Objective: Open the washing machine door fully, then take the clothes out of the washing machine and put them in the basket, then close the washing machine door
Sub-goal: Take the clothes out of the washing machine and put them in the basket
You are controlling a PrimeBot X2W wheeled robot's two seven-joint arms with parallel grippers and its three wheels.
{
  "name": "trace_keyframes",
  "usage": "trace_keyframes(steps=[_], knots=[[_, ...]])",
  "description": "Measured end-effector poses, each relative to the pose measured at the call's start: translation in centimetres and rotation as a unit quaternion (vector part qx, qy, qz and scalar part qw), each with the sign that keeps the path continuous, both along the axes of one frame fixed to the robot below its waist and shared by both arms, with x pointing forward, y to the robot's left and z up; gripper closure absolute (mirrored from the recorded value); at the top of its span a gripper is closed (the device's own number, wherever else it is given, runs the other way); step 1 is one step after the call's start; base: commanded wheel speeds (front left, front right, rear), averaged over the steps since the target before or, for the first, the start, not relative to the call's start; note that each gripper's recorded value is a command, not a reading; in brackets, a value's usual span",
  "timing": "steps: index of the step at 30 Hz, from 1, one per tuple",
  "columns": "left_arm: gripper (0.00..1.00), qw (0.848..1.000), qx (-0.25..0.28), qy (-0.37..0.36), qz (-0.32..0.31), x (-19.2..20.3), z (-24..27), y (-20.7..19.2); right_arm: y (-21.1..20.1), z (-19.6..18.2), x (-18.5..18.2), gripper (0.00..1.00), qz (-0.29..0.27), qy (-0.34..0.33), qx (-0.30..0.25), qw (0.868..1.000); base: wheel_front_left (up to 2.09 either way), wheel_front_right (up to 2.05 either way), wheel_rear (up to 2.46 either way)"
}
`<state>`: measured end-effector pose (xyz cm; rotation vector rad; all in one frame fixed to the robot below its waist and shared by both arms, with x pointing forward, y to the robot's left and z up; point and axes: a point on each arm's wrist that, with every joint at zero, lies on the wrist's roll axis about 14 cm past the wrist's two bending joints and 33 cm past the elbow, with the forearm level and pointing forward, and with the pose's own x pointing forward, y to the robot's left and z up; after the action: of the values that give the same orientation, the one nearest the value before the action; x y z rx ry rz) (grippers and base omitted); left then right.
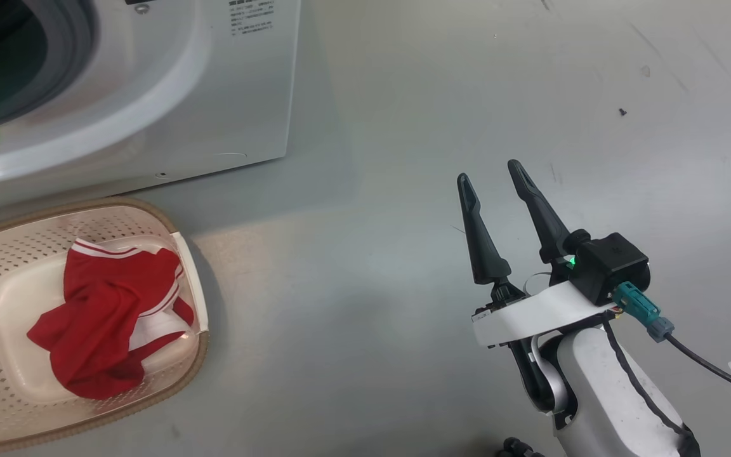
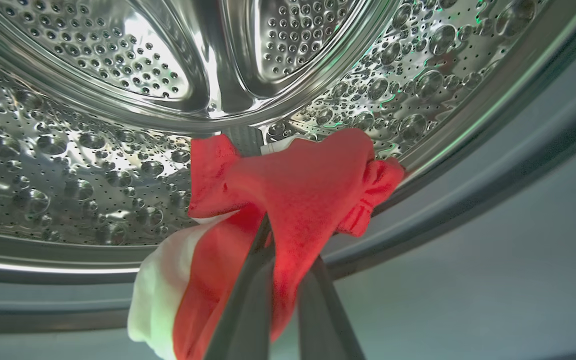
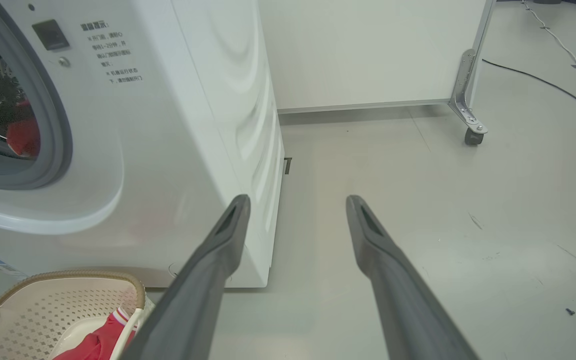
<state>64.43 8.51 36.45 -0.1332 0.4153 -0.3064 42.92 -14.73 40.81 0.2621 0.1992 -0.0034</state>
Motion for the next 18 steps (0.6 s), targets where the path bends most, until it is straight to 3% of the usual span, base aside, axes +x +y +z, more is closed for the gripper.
trace_keyframes(steps=[18], knots=[[1.00,0.999,0.011,-0.033,0.014,-7.7,1.7,2.9,3.1,2.4,0.1,0.00,0.049,-0.035,0.010,0.998,0.00,0.00,0.00]])
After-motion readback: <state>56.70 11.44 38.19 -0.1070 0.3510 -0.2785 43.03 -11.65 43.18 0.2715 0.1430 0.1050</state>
